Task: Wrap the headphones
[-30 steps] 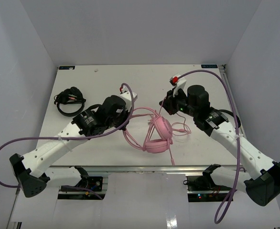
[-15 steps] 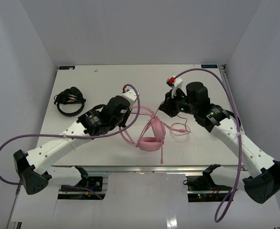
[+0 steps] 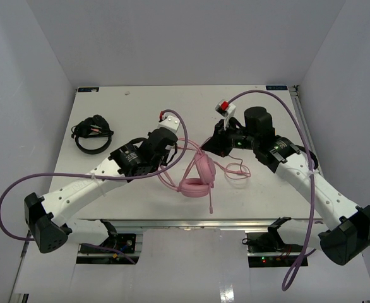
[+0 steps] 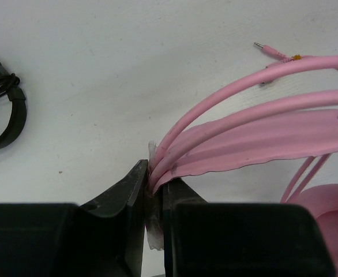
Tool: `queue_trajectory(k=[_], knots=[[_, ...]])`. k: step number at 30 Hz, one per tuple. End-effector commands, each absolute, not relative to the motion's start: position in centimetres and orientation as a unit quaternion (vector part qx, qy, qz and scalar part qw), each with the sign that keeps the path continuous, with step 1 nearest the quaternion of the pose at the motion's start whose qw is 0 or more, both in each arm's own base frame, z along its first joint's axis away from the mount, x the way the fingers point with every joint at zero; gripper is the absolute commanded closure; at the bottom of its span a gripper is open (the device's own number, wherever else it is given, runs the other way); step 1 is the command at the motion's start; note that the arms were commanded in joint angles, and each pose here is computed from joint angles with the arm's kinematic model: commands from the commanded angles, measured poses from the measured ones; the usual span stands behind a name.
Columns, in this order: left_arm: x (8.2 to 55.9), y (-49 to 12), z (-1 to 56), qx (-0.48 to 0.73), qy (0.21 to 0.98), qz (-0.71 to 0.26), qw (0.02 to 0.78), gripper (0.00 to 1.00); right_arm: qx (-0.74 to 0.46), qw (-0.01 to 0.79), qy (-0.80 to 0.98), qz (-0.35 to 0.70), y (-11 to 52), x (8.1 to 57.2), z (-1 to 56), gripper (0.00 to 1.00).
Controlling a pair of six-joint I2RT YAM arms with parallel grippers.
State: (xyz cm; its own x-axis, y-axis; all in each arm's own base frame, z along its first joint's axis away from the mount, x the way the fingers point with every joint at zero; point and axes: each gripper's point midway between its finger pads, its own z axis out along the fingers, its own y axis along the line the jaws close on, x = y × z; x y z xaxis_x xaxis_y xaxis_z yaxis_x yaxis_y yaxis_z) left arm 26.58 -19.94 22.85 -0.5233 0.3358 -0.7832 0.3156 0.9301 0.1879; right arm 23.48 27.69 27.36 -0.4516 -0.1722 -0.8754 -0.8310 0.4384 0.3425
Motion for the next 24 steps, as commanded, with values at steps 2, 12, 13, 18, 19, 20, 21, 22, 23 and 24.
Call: queue_trajectory(k=[2, 12, 13, 18, 19, 20, 21, 22, 23, 24], knots=[[27.8, -19.7, 24.9, 0.117, 0.868, 0.019, 0.481, 1.00, -0.370, 0.401, 0.677, 0.494, 29.8, 20.4, 30.5, 0.92], [28.4, -18.9, 24.9, 0.082, 0.869, 0.046, 0.485, 1.00, -0.373, 0.388, 0.677, 0.503, 30.6, 19.9, 30.7, 0.92], [28.4, -18.8, 24.9, 0.073, 0.870, 0.046, 0.486, 1.00, -0.372, 0.386, 0.677, 0.505, 30.6, 19.7, 30.6, 0.92], [28.4, -18.0, 25.1, 0.011, 0.874, 0.058, 0.482, 1.00, -0.381, 0.364, 0.664, 0.531, 32.0, 17.7, 29.8, 0.86], [28.3, -17.8, 25.2, -0.001, 0.874, 0.062, 0.481, 1.00, -0.384, 0.359, 0.660, 0.536, 32.3, 17.3, 29.7, 0.85], [28.3, -17.6, 25.3, -0.014, 0.874, 0.065, 0.481, 1.00, -0.385, 0.357, 0.658, 0.540, 32.5, 17.0, 29.6, 0.83], [28.4, -17.6, 25.4, -0.027, 0.874, 0.064, 0.482, 1.00, -0.387, 0.354, 0.657, 0.542, 32.8, 16.7, 29.4, 0.83], [28.4, -17.5, 25.5, -0.035, 0.873, 0.068, 0.482, 1.00, -0.390, 0.349, 0.657, 0.543, 33.0, 16.4, 29.2, 0.83], [28.4, -17.2, 25.5, -0.040, 0.873, 0.077, 0.480, 1.00, -0.392, 0.344, 0.658, 0.543, 33.3, 16.0, 28.8, 0.83], [28.4, -17.0, 25.8, -0.046, 0.872, 0.078, 0.482, 1.00, -0.394, 0.348, 0.654, 0.544, 33.6, 15.9, 28.8, 0.83]])
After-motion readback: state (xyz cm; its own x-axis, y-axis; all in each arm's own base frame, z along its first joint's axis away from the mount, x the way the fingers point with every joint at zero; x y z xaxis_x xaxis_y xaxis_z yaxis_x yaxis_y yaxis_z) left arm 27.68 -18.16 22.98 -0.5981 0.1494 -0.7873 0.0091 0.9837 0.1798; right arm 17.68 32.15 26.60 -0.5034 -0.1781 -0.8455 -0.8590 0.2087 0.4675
